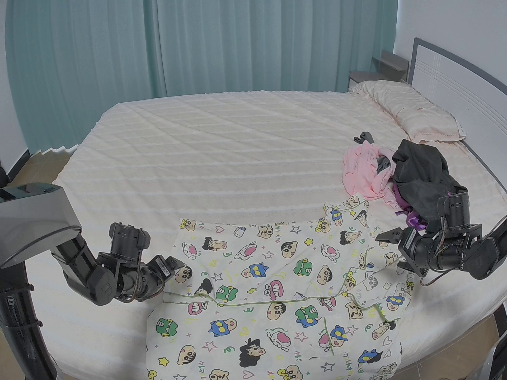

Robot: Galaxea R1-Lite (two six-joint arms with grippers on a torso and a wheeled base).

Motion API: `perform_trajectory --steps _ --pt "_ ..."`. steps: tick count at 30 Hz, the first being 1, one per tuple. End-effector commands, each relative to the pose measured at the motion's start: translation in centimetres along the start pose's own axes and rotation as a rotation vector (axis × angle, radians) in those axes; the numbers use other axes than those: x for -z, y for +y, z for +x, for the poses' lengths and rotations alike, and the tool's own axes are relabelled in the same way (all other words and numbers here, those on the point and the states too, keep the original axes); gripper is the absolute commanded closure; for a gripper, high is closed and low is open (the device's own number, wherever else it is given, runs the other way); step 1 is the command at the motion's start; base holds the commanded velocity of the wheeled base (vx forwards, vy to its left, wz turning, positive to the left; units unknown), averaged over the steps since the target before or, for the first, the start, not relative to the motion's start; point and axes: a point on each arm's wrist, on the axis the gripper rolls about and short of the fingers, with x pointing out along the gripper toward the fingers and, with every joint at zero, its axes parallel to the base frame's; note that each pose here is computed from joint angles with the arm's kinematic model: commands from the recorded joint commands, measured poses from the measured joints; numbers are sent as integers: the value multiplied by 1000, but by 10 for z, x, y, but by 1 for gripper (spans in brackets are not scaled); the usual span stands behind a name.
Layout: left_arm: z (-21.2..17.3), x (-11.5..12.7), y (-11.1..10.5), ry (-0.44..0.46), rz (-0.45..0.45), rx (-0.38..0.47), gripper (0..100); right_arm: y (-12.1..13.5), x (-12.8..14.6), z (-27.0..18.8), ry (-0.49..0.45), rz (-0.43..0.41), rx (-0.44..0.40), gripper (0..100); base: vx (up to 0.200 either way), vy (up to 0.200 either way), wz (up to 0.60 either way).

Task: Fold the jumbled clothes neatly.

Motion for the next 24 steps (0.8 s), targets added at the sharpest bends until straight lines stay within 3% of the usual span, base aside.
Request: perform_trajectory --steps 1,14,15,24 --pt "7 13 -1 36 25 -13 0 -1 1 2 7 0 5 0 0 0 0" --pt "6 20 -5 20 46 -23 0 -1 1 1 6 0 1 0 0 0 0" --pt "6 19 -6 19 46 -22 100 -1 1 1 6 0 1 0 0 0 0" --pt "6 19 -4 -16 47 -58 100 0 1 0 6 -1 0 0 0 0 0"
